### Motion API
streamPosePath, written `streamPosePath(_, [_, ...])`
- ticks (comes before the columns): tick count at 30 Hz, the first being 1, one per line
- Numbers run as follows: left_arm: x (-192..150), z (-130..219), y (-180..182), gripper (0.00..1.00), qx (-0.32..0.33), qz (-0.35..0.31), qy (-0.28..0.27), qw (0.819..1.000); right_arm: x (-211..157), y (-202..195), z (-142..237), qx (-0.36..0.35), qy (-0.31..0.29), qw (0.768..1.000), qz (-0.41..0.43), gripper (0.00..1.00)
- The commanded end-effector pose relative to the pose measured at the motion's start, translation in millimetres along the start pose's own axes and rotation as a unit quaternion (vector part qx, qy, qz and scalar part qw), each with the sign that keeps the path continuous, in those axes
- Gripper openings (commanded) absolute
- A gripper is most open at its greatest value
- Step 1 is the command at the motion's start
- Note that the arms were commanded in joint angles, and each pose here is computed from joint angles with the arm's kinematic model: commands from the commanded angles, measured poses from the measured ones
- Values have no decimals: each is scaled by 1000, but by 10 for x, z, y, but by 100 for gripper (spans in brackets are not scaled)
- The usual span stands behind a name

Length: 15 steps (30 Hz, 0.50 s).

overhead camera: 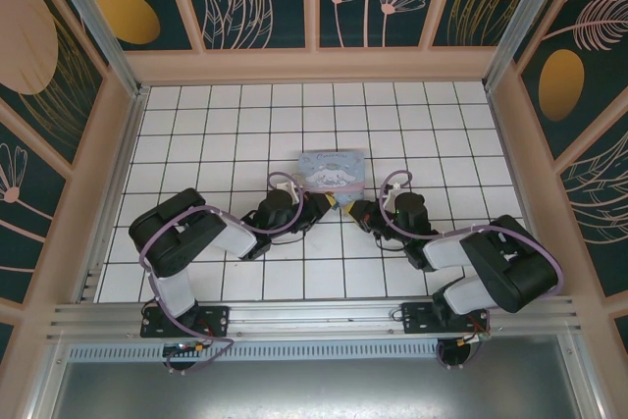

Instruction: Unlock the padlock with the key

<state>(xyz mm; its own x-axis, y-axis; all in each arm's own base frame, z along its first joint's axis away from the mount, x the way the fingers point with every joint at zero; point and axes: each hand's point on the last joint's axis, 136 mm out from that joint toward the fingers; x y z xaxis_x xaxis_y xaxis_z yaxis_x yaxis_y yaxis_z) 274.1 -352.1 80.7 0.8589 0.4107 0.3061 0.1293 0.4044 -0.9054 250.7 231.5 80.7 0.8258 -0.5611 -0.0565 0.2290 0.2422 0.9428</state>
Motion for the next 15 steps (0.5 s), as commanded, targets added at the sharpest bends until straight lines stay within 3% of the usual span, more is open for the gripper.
streamPosePath(1, [53, -20, -126, 0, -29, 1, -7, 1000, 18, 174, -42, 23, -2, 1000, 13, 0])
streamPosePath(15, [80, -65, -138, 0, -31, 6, -11, 999, -55, 242, -77, 28, 7, 999, 19, 0])
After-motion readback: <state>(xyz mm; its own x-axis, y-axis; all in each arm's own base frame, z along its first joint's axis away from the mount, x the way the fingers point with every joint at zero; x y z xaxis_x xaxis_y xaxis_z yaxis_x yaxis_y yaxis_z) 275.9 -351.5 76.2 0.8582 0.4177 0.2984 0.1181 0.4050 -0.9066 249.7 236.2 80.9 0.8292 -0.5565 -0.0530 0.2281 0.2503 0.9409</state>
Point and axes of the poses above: each hand's point on the last joint's axis, 136 mm out from that joint toward the fingers, its own z axis back along the fingers, its own y axis along the line the jaws close on, x = y × z, and after that the axes turned 11 degrees about -z, right-handed
